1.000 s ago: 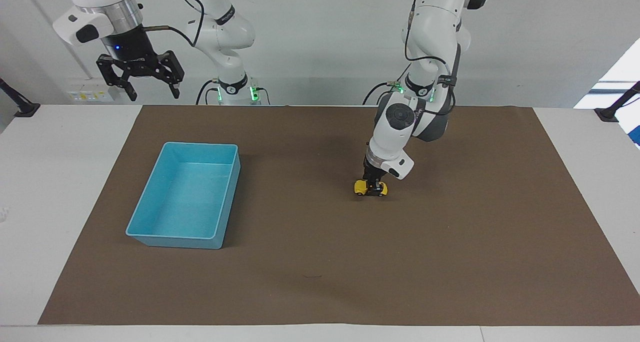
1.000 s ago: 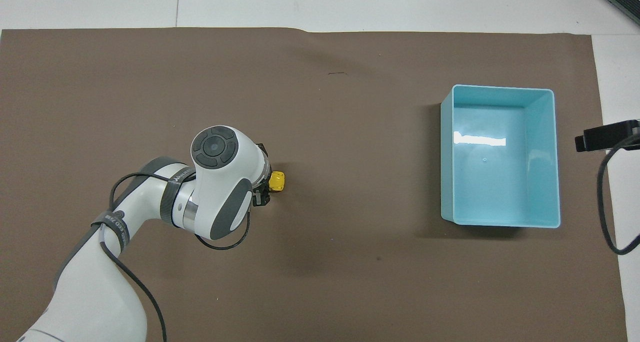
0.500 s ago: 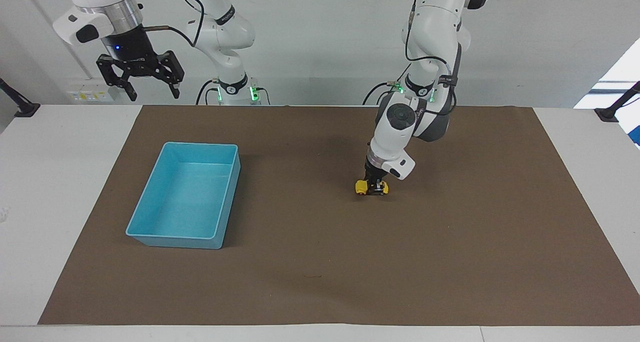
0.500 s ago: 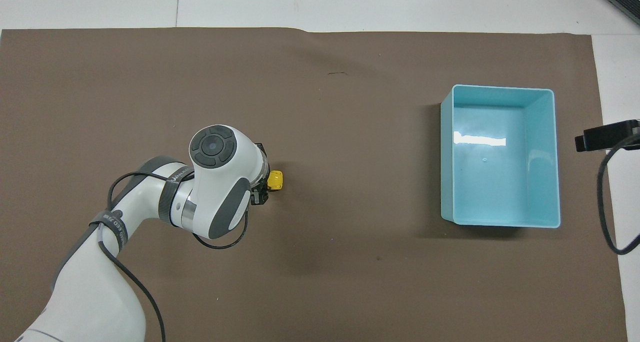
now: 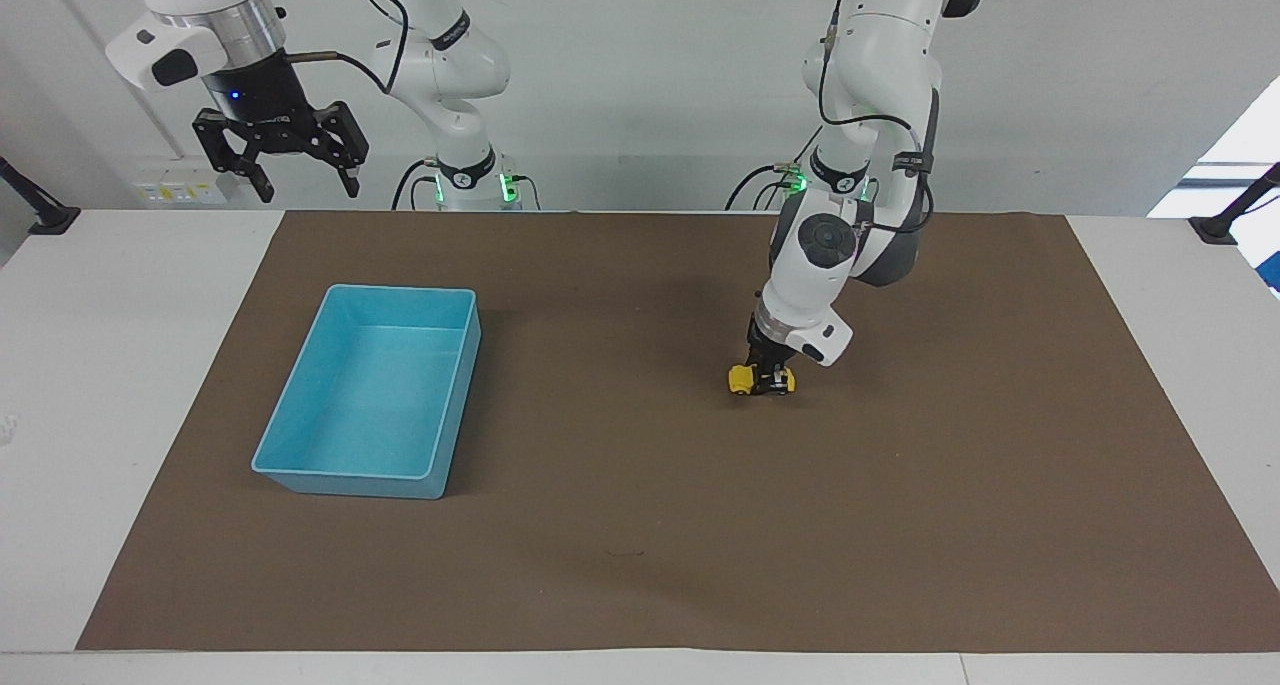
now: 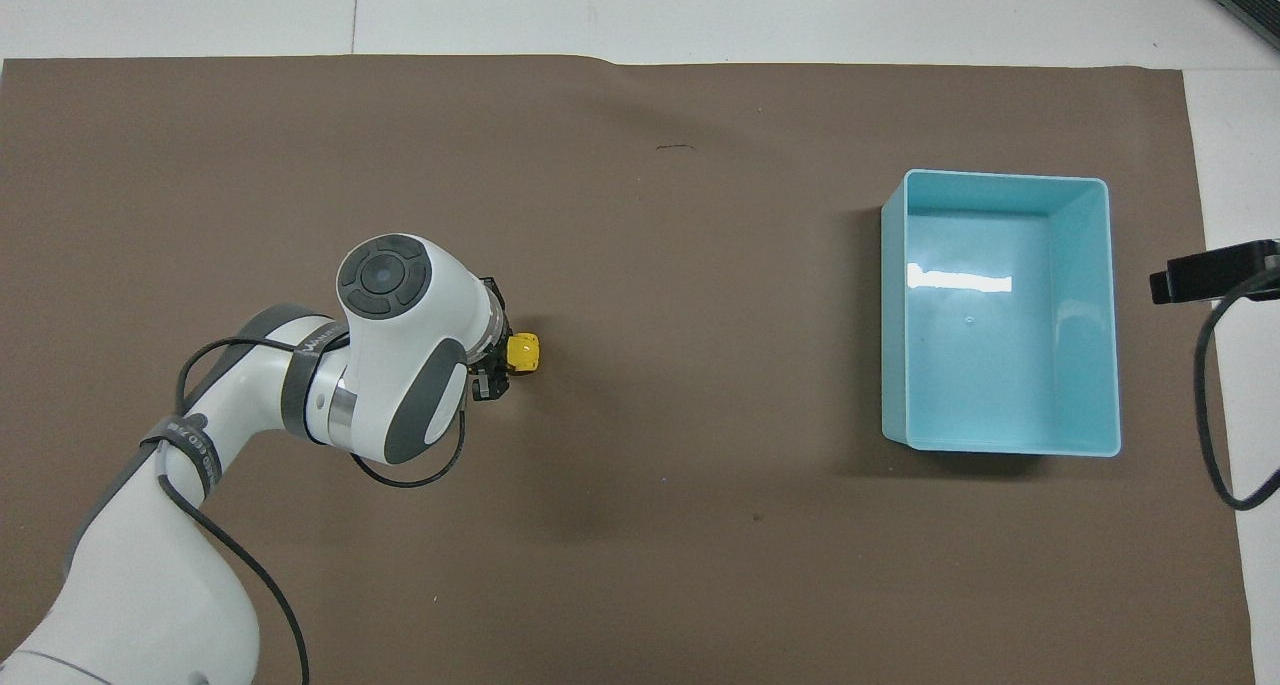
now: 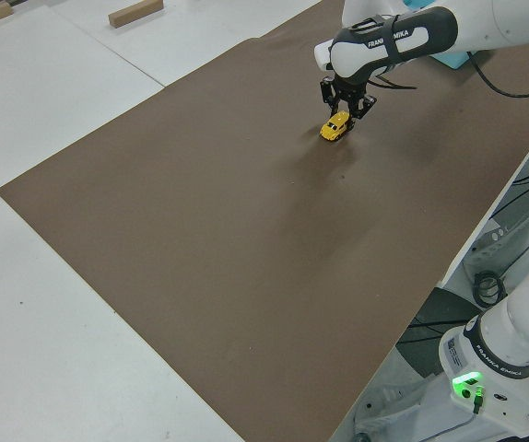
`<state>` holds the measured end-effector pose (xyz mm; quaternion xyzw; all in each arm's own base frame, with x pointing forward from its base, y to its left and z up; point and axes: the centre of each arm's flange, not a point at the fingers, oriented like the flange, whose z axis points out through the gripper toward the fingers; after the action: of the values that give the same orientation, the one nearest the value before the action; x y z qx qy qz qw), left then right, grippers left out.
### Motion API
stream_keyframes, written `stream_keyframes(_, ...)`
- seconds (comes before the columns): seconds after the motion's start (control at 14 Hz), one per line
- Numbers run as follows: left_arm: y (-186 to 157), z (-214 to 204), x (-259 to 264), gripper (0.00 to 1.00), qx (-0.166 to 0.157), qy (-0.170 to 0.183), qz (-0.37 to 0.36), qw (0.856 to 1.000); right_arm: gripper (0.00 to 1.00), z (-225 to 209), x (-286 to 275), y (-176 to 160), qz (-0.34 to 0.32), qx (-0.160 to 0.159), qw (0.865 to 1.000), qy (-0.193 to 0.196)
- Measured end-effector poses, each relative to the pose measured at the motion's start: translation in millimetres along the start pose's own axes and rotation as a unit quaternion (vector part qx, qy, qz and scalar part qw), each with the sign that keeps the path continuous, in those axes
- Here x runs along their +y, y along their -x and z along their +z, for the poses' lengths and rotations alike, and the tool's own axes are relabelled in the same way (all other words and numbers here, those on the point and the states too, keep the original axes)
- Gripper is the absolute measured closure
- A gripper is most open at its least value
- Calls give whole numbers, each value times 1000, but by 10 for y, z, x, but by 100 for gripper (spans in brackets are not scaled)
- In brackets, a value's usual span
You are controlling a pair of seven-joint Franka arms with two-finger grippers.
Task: Wind up and store yellow beetle car
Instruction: 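Drag the car backward toward the left arm to wind it, then release the car with the left gripper and lift away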
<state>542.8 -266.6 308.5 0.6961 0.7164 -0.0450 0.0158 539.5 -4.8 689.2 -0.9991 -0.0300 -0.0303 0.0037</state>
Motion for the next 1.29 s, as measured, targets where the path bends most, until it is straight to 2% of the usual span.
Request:
stream_keyframes(0.57, -490, -51, 163, 55, 4, -13, -2, 1000, 0, 0, 0, 0, 0, 0, 1000, 0)
stream_keyframes(0.93, -588, -64, 193, 55, 5, -15, -6, 1000, 0, 0, 0, 0, 0, 0, 1000, 0)
stream_keyframes(1.0, -609, -62, 201, 49, 5, -15, -8, 1000, 0, 0, 0, 0, 0, 0, 1000, 0)
stream_keyframes(1.29, -712, -352, 274, 4, -1, 5, -18, 1000, 0, 0, 0, 0, 0, 0, 1000, 0)
